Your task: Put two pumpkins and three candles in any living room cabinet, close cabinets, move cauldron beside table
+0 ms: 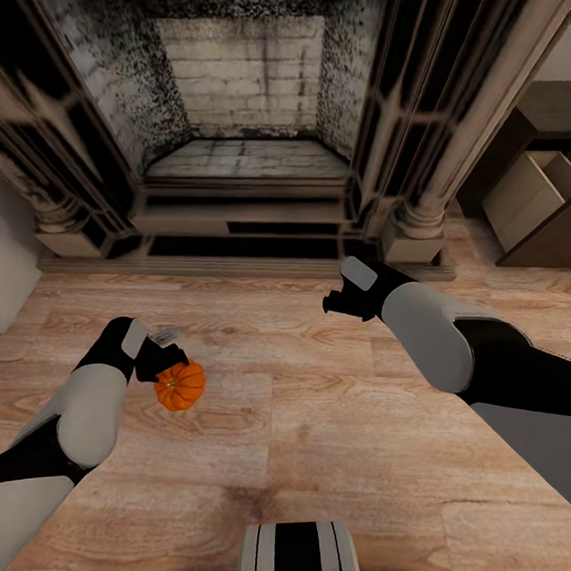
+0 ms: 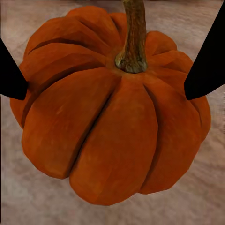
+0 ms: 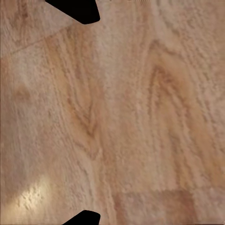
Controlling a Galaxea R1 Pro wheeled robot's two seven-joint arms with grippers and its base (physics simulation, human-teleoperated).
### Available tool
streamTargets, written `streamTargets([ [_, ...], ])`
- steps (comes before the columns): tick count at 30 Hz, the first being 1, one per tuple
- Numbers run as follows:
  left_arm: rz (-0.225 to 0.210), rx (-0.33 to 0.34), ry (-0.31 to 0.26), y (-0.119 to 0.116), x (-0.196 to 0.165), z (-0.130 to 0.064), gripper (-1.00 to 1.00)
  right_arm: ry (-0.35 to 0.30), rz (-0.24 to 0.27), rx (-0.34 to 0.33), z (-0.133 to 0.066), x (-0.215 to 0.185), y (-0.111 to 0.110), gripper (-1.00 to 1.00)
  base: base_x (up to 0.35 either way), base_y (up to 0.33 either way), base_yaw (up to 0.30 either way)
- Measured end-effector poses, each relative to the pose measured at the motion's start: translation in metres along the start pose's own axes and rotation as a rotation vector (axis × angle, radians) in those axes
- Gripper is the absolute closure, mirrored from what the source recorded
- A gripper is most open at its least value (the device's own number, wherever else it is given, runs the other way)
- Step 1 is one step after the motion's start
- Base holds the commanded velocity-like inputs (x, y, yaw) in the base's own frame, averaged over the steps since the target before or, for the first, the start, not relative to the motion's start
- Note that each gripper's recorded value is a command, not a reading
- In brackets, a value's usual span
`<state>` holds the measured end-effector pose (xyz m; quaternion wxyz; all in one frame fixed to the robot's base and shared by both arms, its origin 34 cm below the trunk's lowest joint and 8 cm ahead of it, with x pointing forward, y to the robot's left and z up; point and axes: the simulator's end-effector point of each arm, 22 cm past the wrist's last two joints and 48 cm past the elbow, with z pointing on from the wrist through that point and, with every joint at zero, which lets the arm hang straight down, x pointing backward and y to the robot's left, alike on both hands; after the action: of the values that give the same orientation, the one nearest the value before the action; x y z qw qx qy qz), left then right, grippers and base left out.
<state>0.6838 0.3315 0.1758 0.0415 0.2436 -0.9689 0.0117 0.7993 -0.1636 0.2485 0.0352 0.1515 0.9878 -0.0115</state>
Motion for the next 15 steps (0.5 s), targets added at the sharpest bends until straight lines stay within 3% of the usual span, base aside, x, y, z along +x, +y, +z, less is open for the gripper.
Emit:
streamTargets([
  [8, 0.006, -0.067, -0.050, 0.001, -0.008, -0.024, 1.00, -0.065, 0.013, -0.005, 0.006, 0.009, -0.006, -1.00, 0.000, 0.000, 0.000],
  [15, 0.007, -0.042, -0.072, -0.015, -0.009, -0.041, 1.00, -0.166, -0.060, -0.048, 0.005, 0.007, 0.001, -1.00, 0.000, 0.000, 0.000],
])
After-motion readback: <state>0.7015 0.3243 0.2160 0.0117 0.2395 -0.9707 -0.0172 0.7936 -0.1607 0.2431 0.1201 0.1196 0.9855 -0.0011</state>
